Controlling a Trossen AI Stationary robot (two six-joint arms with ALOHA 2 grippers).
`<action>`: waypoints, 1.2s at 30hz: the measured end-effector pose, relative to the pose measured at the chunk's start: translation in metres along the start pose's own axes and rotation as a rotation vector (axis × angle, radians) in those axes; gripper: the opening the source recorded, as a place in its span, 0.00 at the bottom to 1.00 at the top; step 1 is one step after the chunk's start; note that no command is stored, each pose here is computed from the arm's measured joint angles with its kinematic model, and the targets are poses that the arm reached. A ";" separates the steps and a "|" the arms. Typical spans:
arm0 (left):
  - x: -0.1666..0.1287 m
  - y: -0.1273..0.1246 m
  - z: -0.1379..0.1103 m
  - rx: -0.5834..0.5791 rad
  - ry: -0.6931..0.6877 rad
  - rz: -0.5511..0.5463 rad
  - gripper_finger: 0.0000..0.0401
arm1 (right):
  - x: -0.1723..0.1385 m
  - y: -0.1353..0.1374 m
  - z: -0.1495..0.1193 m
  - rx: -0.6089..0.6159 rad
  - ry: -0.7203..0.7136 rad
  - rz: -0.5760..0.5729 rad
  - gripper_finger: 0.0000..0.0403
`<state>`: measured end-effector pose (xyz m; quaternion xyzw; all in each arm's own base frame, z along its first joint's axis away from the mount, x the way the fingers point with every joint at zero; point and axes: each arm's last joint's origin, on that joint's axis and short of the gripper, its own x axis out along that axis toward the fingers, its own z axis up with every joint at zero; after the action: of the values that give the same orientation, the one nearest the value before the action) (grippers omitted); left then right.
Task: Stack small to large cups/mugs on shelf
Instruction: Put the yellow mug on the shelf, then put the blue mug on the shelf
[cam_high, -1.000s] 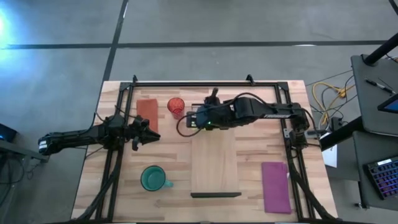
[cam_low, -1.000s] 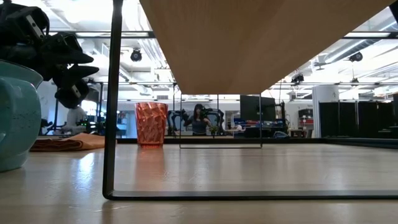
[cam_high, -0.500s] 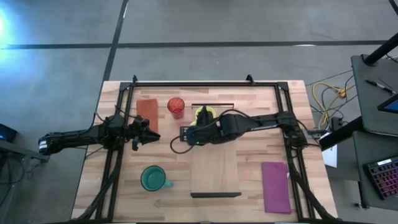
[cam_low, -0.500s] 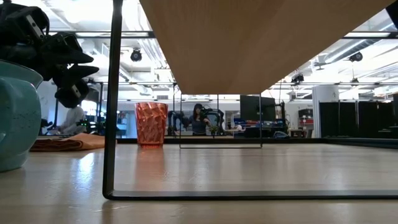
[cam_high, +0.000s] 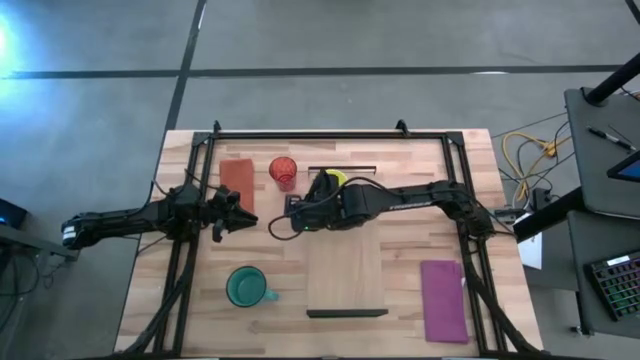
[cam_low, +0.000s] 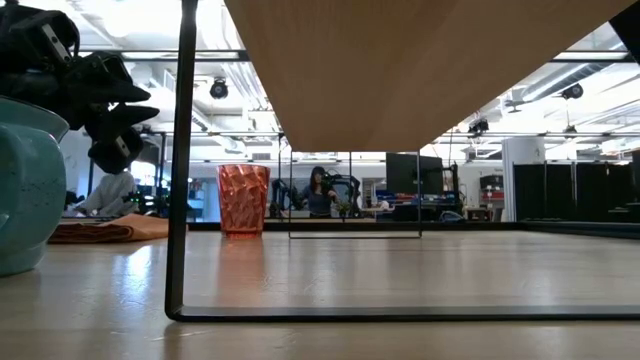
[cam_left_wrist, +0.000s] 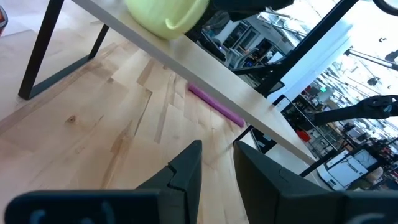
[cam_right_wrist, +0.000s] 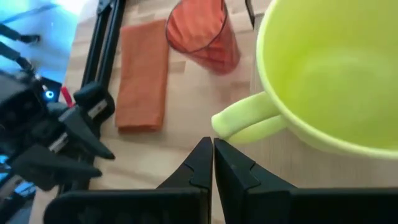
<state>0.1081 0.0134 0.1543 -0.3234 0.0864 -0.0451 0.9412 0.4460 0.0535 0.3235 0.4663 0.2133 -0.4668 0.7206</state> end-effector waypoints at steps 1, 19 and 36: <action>0.000 0.000 0.000 0.000 0.000 0.000 0.20 | 0.001 0.000 0.002 0.000 -0.016 -0.002 0.02; 0.000 0.000 0.000 0.000 0.000 0.000 0.20 | -0.008 -0.003 0.011 -0.011 -0.037 -0.021 0.02; 0.000 0.000 0.000 0.000 0.000 0.000 0.20 | -0.059 0.039 0.013 -0.130 0.041 0.498 0.28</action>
<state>0.1081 0.0134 0.1543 -0.3233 0.0864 -0.0449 0.9413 0.4506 0.0752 0.3922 0.4664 0.1359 -0.2509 0.8373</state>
